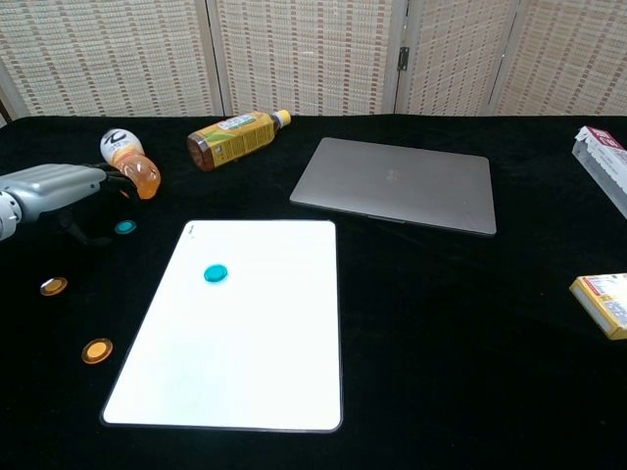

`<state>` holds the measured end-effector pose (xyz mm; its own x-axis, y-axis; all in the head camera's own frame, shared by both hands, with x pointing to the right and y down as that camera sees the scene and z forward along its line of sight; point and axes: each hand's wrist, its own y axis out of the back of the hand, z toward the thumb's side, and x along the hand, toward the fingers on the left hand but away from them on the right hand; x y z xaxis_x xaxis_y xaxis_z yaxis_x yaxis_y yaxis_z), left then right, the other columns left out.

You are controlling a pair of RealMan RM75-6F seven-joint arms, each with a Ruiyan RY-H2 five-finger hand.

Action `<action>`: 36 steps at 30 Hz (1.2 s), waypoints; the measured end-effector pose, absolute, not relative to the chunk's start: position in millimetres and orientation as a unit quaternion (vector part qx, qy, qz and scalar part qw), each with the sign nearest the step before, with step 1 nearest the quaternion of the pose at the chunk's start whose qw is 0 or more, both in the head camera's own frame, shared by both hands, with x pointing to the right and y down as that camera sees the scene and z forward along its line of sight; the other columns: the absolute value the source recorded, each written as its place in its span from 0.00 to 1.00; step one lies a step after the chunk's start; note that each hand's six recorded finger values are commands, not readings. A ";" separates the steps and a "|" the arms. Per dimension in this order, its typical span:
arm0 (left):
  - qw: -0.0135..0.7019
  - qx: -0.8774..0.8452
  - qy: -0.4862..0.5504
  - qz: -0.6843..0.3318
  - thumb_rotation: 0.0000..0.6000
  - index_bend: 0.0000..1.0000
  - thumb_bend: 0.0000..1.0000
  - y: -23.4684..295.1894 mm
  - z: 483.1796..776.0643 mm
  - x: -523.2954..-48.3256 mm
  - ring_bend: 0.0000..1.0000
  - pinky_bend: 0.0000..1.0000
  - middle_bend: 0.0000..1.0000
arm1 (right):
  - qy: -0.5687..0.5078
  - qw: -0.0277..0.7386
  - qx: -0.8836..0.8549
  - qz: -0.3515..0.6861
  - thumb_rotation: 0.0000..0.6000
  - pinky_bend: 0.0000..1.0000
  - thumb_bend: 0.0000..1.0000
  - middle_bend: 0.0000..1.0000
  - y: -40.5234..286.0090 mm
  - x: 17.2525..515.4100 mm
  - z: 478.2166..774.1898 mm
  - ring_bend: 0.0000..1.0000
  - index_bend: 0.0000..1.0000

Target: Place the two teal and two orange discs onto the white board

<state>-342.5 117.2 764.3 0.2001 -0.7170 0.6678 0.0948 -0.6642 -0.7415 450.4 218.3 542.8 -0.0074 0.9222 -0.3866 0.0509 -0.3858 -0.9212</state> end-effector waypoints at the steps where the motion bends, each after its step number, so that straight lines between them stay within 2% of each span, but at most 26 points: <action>1: 0.341 -0.694 0.223 -0.594 1.00 0.27 0.39 117.0 765.4 -342.7 0.08 0.00 0.19 | -0.408 0.375 -0.596 0.581 1.00 0.00 0.43 0.00 218.4 450.6 542.9 0.00 0.00; 20: 0.331 -0.690 0.215 -0.606 1.00 0.33 0.39 116.8 774.6 -342.5 0.14 0.00 0.29 | -0.407 0.370 -0.597 0.585 1.00 0.00 0.43 0.00 218.8 452.5 546.4 0.00 0.00; 29: 0.333 -0.691 0.213 -0.605 1.00 0.41 0.39 120.8 773.2 -343.3 0.22 0.00 0.39 | -0.406 0.370 -0.598 0.583 1.00 0.00 0.43 0.00 218.9 451.3 546.7 0.00 0.00; 36: 0.334 -0.695 0.211 -0.600 1.00 0.42 0.39 128.2 768.1 -344.3 0.23 0.00 0.40 | -0.406 0.371 -0.598 0.583 1.00 0.00 0.43 0.00 219.8 450.7 546.0 0.00 0.00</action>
<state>-344.3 128.2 768.1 0.1895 -0.6951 0.6934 0.1076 -0.6873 -0.7184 450.7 219.8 546.0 -0.0102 0.9183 -0.3957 0.0534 -0.3946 -0.9173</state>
